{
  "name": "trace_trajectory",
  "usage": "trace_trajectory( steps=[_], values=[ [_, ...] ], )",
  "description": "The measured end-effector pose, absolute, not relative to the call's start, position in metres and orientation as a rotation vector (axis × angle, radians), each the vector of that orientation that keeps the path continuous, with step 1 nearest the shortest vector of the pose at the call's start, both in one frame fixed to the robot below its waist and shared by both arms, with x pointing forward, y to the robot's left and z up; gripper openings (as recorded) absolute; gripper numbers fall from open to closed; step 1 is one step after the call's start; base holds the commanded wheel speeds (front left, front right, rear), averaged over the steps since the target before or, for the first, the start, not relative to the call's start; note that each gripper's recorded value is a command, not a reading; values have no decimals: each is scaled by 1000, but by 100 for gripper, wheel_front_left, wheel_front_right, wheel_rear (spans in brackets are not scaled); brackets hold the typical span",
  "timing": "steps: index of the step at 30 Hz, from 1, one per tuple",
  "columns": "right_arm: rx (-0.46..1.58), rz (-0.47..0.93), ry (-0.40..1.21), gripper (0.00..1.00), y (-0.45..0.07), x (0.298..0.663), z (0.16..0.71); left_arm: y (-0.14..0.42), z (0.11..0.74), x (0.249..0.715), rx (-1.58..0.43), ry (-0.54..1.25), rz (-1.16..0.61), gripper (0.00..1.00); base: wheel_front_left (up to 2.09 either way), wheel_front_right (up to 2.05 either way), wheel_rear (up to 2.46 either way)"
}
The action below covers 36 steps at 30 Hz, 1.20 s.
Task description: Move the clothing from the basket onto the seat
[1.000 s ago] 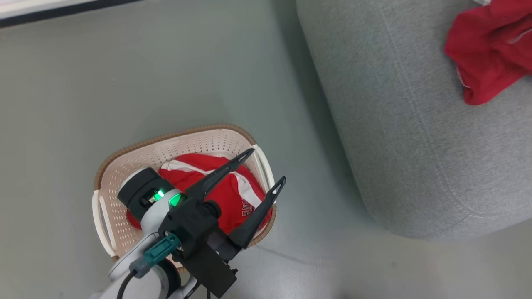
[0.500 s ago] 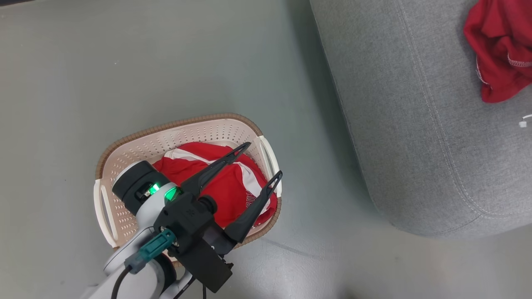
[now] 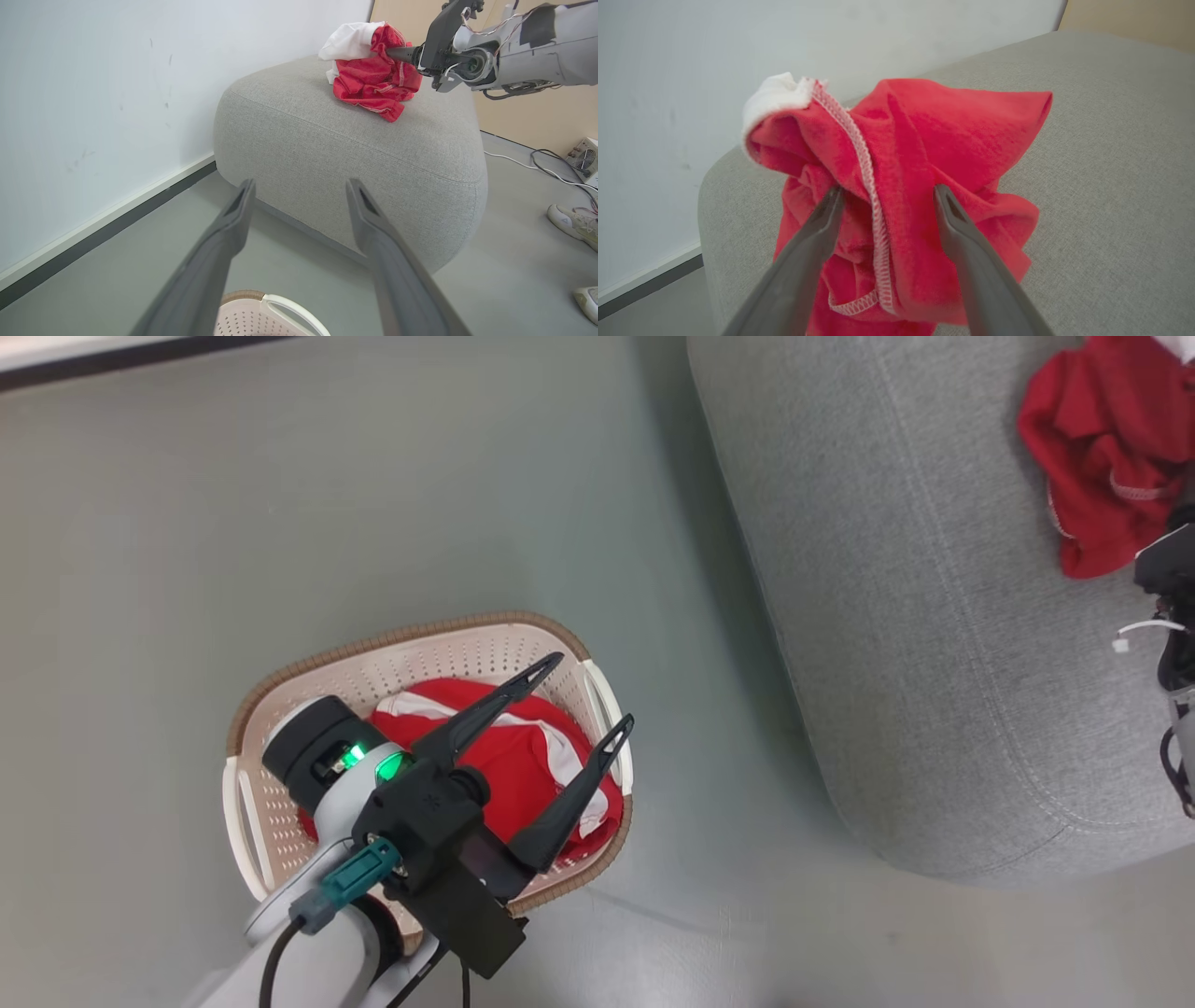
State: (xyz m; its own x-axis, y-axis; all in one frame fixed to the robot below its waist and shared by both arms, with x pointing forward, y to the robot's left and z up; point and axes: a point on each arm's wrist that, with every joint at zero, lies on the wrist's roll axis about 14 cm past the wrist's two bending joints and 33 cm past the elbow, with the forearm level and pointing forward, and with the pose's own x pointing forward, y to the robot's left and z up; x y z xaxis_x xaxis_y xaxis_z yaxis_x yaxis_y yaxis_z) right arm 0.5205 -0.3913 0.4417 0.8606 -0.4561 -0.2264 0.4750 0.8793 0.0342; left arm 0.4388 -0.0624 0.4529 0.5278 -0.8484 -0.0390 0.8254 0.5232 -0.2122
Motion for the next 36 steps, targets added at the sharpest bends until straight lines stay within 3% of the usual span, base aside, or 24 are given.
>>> trace_trajectory(
  steps=[19,36],
  values=[
    [13,-330,215,100,-345,483,456,-44,480,435,-156,93,-872,100,0,0,0],
    [32,-2,29,100,-220,466,501,41,495,429,-179,78,-508,100,0,0,0]
  ],
)
